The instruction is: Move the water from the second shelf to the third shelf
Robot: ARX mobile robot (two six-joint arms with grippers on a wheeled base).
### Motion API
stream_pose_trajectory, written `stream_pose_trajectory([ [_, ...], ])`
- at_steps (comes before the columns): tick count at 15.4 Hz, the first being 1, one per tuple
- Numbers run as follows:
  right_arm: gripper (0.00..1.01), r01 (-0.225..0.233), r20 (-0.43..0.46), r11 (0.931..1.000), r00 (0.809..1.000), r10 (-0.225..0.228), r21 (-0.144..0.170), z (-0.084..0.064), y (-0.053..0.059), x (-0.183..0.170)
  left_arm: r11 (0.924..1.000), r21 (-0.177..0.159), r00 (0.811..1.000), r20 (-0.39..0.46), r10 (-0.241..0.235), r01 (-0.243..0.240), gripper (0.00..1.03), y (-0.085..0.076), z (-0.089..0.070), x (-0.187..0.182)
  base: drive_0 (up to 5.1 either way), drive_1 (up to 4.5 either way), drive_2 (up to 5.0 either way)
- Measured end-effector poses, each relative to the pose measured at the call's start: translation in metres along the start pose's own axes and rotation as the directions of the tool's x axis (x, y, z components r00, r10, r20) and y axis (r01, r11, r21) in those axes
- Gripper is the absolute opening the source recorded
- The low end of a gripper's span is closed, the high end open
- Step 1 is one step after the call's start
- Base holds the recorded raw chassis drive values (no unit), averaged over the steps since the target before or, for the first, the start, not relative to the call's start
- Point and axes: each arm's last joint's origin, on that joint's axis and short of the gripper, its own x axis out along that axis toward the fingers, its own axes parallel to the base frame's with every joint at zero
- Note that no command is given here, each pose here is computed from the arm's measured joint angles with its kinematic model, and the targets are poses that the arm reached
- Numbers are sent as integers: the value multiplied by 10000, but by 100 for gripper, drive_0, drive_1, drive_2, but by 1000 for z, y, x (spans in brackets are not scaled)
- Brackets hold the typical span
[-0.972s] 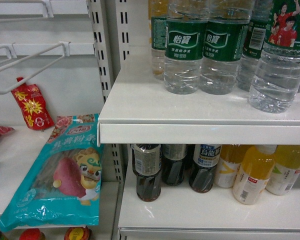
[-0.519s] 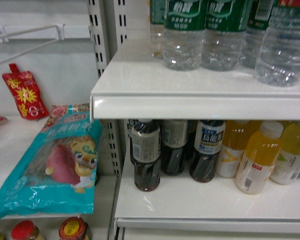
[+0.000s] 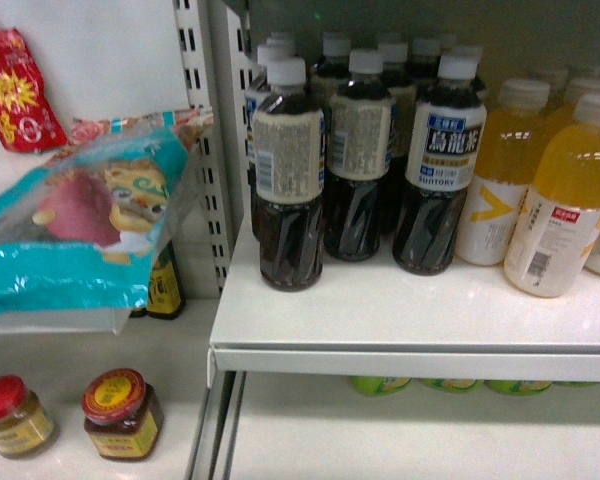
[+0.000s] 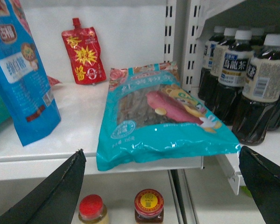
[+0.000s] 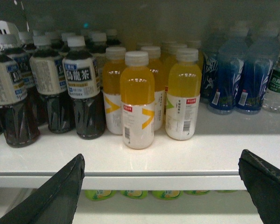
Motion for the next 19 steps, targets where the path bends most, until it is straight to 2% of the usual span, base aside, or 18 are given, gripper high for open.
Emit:
stream_pose_trajectory([
  [19,98,4,-19,10000,10000,-4,0,0,0,0,10000,0,10000,-27,4,-4,98,0,0,0,0,0,0],
])
